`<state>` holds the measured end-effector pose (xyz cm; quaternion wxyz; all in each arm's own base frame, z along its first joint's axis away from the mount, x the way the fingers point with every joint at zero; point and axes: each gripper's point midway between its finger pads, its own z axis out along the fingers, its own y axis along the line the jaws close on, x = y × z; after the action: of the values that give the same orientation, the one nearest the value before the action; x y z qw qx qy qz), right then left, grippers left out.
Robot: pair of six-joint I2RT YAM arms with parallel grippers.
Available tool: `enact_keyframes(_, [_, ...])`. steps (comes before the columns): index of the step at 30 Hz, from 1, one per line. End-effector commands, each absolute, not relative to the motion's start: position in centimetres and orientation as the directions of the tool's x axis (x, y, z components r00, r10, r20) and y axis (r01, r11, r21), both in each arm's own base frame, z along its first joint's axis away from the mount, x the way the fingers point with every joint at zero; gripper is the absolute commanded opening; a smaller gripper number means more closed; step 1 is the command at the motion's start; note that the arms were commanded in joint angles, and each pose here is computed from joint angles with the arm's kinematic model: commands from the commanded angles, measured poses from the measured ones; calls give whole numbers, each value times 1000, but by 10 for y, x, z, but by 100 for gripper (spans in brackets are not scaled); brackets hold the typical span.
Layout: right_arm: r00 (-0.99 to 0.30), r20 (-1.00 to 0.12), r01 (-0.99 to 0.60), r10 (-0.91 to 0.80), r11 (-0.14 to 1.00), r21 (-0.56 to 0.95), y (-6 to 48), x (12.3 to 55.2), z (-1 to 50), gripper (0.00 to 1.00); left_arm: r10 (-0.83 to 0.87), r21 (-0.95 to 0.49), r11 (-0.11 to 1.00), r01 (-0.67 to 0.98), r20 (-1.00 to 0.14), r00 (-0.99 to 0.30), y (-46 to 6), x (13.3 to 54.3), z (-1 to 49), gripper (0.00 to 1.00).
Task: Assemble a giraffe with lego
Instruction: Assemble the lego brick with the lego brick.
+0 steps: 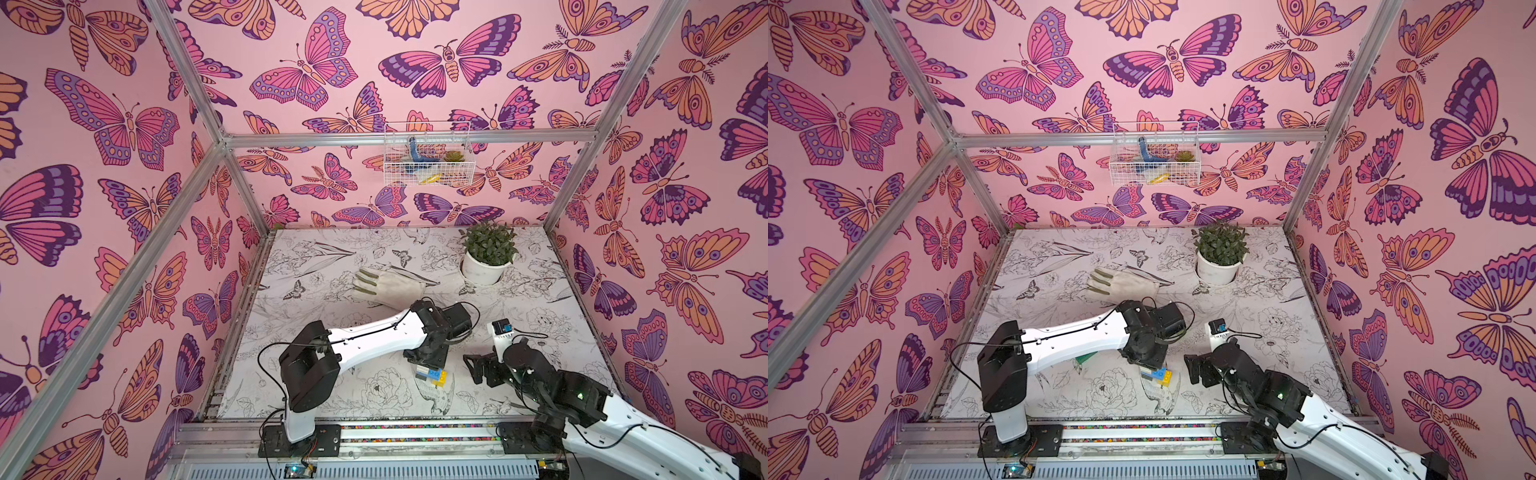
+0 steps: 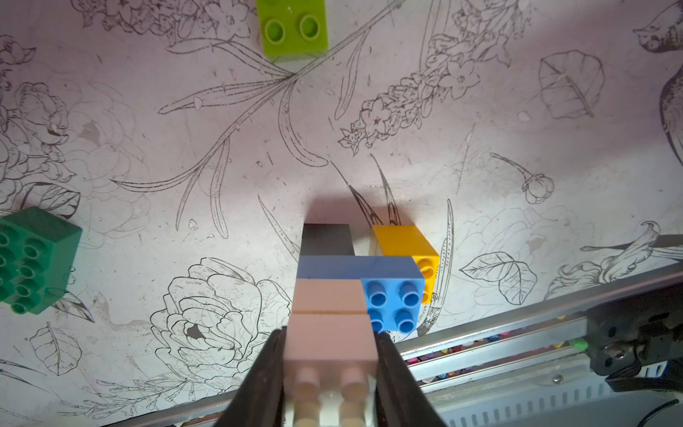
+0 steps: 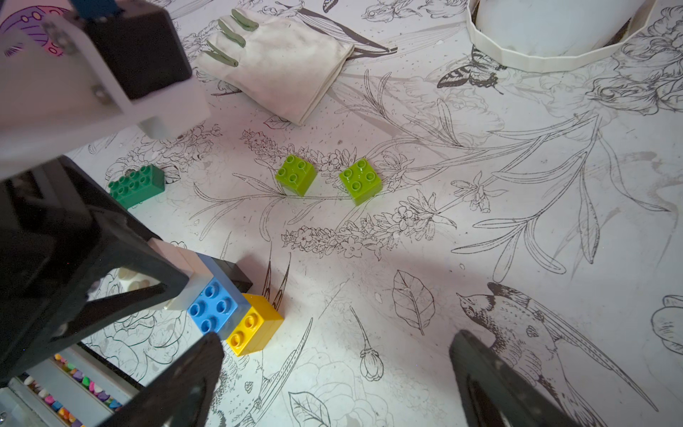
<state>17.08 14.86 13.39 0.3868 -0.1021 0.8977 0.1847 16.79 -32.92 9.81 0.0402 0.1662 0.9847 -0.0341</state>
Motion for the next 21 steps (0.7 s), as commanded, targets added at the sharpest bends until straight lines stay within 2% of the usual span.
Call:
enact_keyframes(1, [-675,-737,-324,-36,912,252,147,171,135,99,315,-21,949,316,-45,-948,-322,167,85,0])
enact_keyframes(21, [-647,-762,-275,31,923,271,129,169,145,99,397,8,916,402,148,-906,-310,147,28,0])
